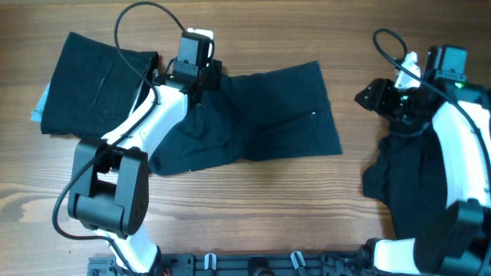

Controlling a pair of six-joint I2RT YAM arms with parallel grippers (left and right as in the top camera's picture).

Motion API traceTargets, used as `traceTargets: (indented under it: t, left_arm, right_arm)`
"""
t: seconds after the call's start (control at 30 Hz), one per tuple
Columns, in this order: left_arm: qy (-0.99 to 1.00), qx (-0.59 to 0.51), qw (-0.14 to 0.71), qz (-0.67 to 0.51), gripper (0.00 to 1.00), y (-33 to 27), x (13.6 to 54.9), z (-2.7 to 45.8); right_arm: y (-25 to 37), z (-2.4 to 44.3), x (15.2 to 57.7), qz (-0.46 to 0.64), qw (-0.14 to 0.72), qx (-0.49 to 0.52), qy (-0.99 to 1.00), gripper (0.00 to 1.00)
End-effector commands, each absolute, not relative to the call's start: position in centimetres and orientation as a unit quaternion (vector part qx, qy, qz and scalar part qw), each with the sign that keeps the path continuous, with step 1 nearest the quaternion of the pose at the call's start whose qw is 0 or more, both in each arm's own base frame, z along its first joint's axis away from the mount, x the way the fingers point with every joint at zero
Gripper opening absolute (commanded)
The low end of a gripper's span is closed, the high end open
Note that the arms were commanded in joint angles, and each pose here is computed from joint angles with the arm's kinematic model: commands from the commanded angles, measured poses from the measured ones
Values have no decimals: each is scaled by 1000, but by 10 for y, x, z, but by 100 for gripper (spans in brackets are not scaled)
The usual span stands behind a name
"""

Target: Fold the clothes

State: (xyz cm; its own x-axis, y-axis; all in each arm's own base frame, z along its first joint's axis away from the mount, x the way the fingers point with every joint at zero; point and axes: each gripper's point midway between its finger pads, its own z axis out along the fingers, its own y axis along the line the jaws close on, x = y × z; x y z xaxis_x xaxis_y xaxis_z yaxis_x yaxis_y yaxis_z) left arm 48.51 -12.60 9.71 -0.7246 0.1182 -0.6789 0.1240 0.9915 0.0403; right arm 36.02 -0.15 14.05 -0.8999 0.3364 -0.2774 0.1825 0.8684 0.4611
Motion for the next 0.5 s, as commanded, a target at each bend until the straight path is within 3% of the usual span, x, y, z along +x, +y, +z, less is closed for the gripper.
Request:
traceTargets:
  t: [0.0, 0.23, 0.37, 0.43, 0.47]
  left_arm:
    - [930, 67, 360, -5, 69, -125, 481, 102]
    - [937, 66, 343, -2, 71, -118, 458, 123]
    - [936, 66, 347, -2, 72, -115, 448, 142]
    - [934, 65, 353, -4, 72, -114, 446, 150]
    - [933, 65, 355, -4, 72, -114, 446, 152]
  right_arm:
    - [13, 96, 370, 201, 130, 118, 964, 63]
    - [36, 13, 367, 157, 37, 92, 982, 64]
    - [39, -10, 352, 144, -7, 92, 985, 63]
    - [41, -19, 341, 143, -30, 93, 985, 57]
    - [42, -24, 333, 143, -41, 93, 985, 50]
